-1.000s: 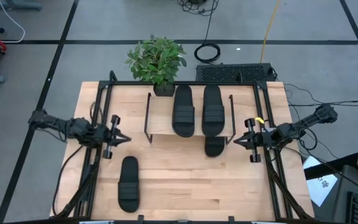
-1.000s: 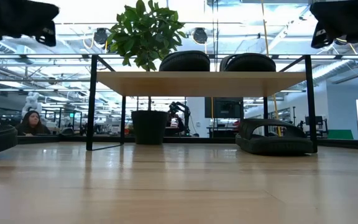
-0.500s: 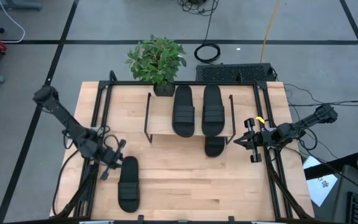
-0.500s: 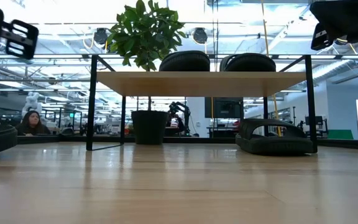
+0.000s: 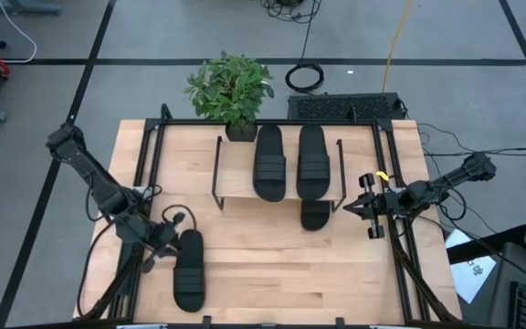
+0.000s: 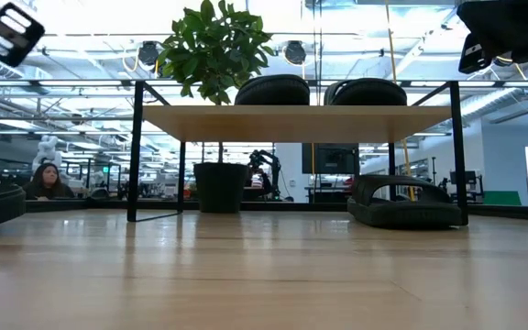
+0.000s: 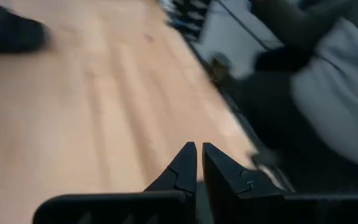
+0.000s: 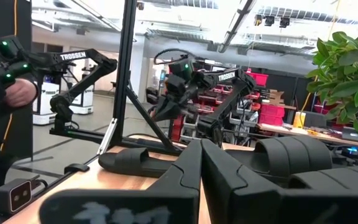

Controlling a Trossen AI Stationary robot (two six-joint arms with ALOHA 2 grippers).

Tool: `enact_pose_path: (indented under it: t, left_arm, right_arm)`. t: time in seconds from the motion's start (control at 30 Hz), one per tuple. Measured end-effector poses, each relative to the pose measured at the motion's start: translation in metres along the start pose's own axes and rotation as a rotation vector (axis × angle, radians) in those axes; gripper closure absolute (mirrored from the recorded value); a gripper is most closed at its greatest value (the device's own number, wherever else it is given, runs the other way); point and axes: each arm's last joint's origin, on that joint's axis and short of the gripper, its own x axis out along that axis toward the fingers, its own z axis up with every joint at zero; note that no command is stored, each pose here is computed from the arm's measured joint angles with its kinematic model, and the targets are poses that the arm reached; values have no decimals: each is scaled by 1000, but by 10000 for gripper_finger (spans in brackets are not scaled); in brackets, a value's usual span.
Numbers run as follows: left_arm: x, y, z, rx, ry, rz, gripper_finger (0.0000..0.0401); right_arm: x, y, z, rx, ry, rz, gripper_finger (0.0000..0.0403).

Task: Pick and place slides into the shelf
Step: Put the black slide under the shelf

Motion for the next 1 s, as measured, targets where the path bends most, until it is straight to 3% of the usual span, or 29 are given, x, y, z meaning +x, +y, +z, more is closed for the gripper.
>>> enact_pose_path:
  t: [0.13,0.43,0.63,0.73,1.0]
  left_arm:
    - [6,-3,-7,-33,113,-107,377]
    - [13,1,-15,-233,208,-29,377]
    - [25,-13,-15,-323,216,-133,377]
    - [33,-23,-19,-306,220,-164,377]
    - [59,-59,-19,-89,237,6,377]
  right_arm:
    - [0,0,0,-4,0,0,403]
    - [0,0,1,1,-10,-2,403]
    - [0,-1,3,2,-30,-6,403]
    - [0,-1,3,0,-29,-6,403]
    - [0,-1,3,-1,-29,-6,403]
